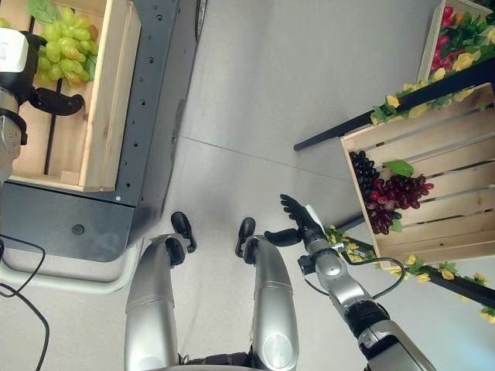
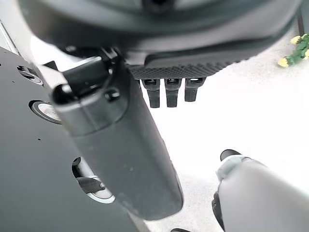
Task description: Pick up the fruits from the basket on one side to the basket on the other side
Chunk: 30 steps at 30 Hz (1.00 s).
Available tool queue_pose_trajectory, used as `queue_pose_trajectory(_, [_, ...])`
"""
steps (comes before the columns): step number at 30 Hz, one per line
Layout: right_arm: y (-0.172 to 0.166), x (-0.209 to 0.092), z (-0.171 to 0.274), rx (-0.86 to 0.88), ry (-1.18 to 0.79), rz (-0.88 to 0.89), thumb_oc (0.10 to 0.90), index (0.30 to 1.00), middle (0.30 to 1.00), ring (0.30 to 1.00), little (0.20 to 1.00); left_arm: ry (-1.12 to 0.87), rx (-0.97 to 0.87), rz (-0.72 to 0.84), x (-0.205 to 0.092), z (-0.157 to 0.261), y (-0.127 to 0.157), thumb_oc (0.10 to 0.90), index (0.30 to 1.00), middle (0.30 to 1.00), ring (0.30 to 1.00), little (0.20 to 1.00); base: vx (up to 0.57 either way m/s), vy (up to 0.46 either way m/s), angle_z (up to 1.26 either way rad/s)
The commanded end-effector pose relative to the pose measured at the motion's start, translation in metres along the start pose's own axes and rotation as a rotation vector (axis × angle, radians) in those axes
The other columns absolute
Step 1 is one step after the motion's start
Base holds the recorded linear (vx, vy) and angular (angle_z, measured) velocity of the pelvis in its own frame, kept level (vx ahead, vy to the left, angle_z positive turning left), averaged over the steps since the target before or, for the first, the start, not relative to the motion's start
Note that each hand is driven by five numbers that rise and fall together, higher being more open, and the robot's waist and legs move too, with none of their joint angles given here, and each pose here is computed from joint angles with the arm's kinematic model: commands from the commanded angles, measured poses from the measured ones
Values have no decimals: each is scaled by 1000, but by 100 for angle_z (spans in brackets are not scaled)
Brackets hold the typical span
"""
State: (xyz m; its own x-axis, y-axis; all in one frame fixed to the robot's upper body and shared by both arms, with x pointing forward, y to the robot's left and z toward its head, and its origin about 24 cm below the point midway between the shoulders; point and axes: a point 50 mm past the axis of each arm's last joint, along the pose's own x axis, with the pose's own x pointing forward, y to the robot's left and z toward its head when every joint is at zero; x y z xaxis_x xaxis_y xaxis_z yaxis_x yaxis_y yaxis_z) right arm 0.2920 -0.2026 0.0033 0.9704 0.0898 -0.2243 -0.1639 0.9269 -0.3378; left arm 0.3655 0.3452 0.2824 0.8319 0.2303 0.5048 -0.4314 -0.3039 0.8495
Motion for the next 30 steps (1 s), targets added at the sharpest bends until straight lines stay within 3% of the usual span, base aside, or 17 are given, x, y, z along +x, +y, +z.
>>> queue_pose_trajectory(1, [-17, -9, 8, 61, -97, -36, 800, 900, 900, 900, 900, 240, 31, 78, 4, -40, 23, 765, 848, 848, 848, 848, 0, 0, 0])
queue_pose_trajectory(2, [-17, -9, 9, 62, -97, -36, 800, 900, 900, 900, 900, 243, 32, 73, 4, -40, 23, 690, 735, 735, 735, 735, 0, 0, 0])
queue_pose_trajectory(4, [-15, -9, 12, 72, -113, -34, 800, 900, 900, 900, 900, 264, 31, -25, 2, -42, 13, 400, 300, 300, 300, 300, 0, 0, 0])
queue_pose_trajectory(22, [-25, -3, 26, 100, -150, -48, 800, 900, 900, 900, 900, 209, 93, -312, -6, -35, -14, 400, 300, 300, 300, 300, -2, 7, -1])
queue_pose_trajectory(27, [-24, -3, 26, 116, -148, -52, 800, 900, 900, 900, 900, 178, 50, -264, -6, -31, -13, 400, 300, 300, 300, 300, -5, -11, -1])
queue_pose_trajectory(30, [-22, -4, 23, 127, -146, -51, 800, 900, 900, 900, 900, 161, -116, -165, -4, -24, -7, 400, 300, 300, 300, 300, -4, -28, -3])
